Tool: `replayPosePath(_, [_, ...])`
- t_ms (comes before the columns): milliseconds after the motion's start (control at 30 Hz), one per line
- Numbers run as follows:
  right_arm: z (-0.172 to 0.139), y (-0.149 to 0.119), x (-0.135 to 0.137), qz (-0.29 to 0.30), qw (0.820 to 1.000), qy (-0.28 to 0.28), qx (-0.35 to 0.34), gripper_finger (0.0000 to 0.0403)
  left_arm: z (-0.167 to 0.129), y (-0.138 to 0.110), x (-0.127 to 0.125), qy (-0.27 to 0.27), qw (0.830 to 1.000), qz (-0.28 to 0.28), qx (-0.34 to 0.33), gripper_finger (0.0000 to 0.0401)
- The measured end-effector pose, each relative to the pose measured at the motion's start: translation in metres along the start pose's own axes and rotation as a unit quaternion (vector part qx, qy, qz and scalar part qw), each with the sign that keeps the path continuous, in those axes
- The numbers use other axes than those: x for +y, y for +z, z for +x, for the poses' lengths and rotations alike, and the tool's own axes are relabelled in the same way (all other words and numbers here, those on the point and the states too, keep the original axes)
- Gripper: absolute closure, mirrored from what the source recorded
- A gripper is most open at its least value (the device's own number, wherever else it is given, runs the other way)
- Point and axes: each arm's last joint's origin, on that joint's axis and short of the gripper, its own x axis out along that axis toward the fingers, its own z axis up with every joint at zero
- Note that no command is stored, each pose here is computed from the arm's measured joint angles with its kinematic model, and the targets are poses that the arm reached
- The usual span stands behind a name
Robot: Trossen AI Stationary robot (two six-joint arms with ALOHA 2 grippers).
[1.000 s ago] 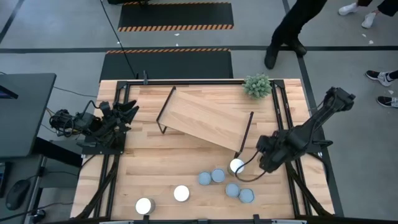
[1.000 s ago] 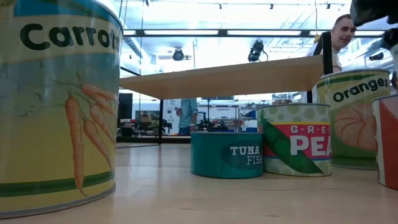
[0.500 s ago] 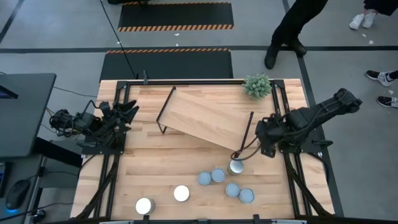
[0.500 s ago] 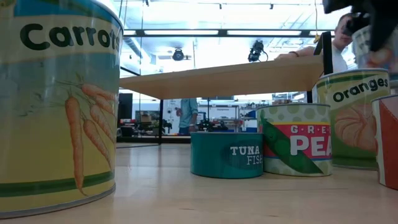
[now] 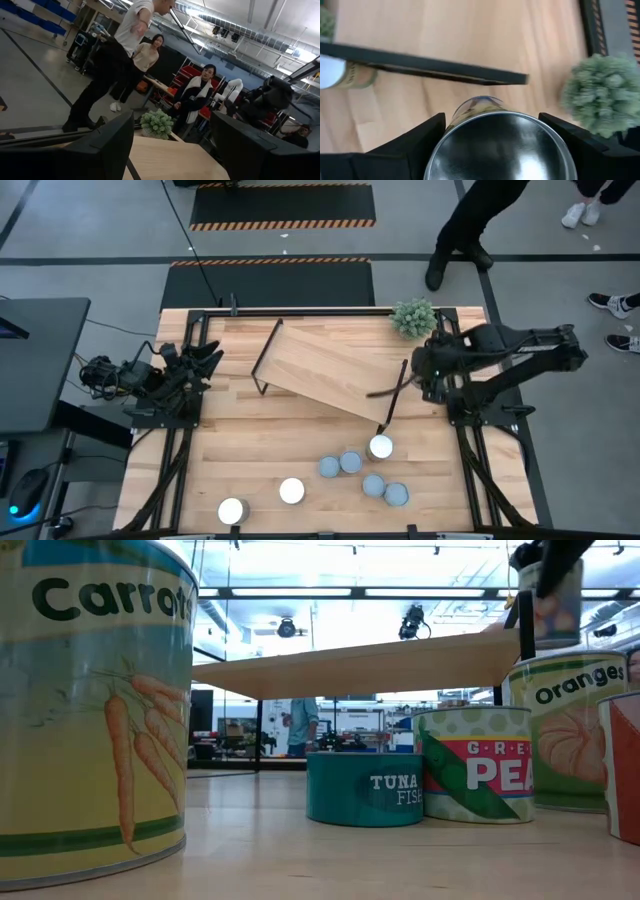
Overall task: Pick and place cans onto a shelf
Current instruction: Put the canned peaches on the shelf
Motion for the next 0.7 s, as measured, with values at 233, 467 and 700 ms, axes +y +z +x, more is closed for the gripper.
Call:
replayPosePath(233, [-0.009,0.014,-0.017,0.004,0.999,-0.033,-0.018,0.0093,0.000,0.000,0.000,0.000,1.000,-0.003,0.000,0.0134])
replayPosePath(467, [-0.008,0.048,-0.025,-0.043,0.998,-0.033,-0.022,0.0092,0.000,0.000,0.000,0.000,1.000,-0.003,0.000,0.0134])
replayPosePath(700, [0.004,0.082,-0.034,-0.105,0.993,0.029,-0.053,0.0092,0.000,0.000,0.000,0.000,1.000,-0.002,0.000,0.0134])
